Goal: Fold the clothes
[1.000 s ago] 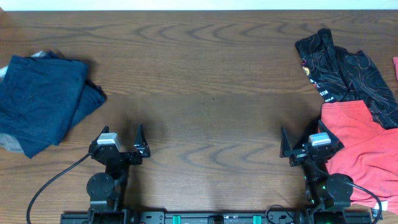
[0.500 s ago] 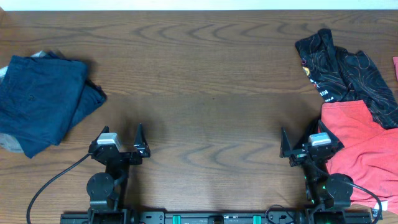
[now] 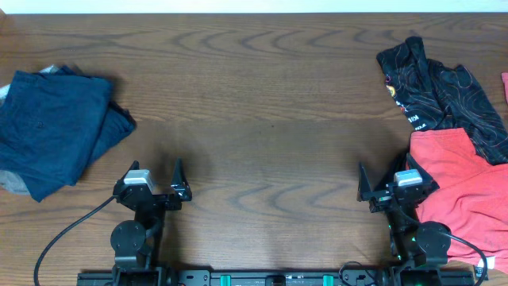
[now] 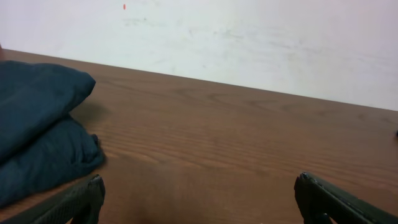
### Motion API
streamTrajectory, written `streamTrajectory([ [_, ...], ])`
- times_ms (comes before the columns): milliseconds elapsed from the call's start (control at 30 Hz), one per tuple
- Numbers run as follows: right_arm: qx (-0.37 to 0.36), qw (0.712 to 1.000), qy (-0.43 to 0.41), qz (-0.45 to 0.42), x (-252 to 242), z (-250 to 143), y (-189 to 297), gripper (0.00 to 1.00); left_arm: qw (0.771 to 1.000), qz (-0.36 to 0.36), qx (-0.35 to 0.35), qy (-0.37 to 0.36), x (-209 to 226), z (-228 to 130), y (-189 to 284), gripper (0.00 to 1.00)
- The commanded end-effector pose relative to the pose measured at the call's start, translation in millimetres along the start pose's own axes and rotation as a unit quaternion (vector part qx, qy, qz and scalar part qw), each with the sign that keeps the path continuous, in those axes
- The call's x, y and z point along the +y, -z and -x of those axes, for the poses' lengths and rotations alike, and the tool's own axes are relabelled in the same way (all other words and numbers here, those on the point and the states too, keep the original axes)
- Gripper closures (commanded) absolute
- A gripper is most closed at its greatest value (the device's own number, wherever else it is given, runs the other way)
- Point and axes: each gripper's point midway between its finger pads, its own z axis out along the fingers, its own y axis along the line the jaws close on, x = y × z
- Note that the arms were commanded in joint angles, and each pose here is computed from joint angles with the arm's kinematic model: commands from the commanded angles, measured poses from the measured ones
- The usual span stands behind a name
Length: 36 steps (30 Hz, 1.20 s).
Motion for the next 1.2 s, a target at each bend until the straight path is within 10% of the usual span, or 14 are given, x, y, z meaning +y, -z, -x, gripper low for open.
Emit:
streamTrajectory([
  [0, -0.001, 1.0, 0.006, 0.007, 3.3, 0.0, 0.1, 0.01, 1.0, 0.005, 0.019, -0.007, 3.7, -15.2, -1.7, 0.02],
  [667, 0.006, 0.996, -0.084, 0.032, 11.7, 1.8, 1.3, 0.01, 0.999, -0.038, 0.028, 0.009, -11.9, -14.3, 0.3, 0.02],
  [1167, 0.266, 0.957, -0.113, -0.019, -6.0, -8.4, 13.1, 0.01, 0.96, -0.003, 0.278, 0.036, -23.2, 7.4, 28.1, 0.02],
])
